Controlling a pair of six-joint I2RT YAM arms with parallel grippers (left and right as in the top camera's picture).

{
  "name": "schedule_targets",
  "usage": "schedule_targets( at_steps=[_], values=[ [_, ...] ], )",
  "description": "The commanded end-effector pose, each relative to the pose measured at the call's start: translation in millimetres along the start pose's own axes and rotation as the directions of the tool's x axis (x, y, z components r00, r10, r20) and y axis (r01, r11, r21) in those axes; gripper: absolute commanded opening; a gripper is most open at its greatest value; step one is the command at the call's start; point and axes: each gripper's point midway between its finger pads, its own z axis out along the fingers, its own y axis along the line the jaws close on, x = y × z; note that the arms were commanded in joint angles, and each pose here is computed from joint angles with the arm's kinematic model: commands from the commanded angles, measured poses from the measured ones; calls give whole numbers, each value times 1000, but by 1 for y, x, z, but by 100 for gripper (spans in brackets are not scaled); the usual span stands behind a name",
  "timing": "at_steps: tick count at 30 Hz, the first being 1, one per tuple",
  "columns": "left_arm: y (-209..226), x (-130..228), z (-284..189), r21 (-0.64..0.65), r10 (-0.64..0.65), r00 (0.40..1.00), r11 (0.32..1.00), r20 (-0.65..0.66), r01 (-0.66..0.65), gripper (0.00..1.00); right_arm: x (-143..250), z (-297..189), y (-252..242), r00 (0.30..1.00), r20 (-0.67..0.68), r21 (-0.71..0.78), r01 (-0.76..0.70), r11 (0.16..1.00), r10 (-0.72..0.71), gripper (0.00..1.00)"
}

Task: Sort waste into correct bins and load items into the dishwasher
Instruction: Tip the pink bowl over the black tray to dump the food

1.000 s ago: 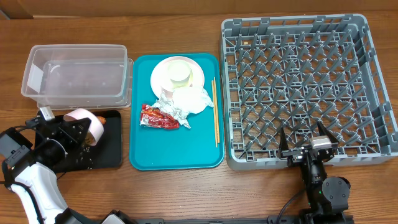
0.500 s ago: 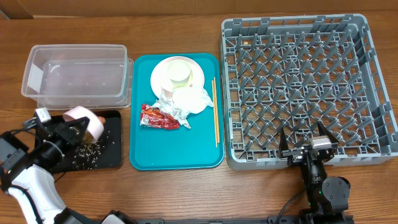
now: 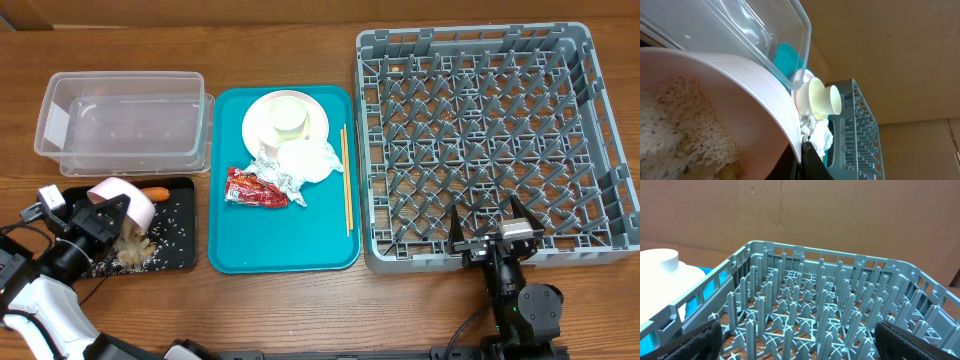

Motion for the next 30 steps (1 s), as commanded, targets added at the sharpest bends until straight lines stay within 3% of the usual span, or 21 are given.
schedule_targets(
  at_steps=[1,12,16,25,30],
  values=[
    [-10,-1,-4,40,55,998,998,16,-56,4,1,0,0,1000,7,-1,0,1000,0,100],
    [-14,-3,-4,64,72,997,995,22,-73,4,1,0,0,1000,7,-1,0,1000,0,100],
    [-30,-2,-6,156,102,994,982,27,-105,4,1,0,0,1000,7,-1,0,1000,0,100],
    [-37,-1,-7,199,106,994,974,29,-109,4,1,0,0,1000,7,-1,0,1000,0,100],
    [-60,3,-14,336,116,992,934,40,-123,4,1,0,0,1000,7,-1,0,1000,0,100]
  ],
)
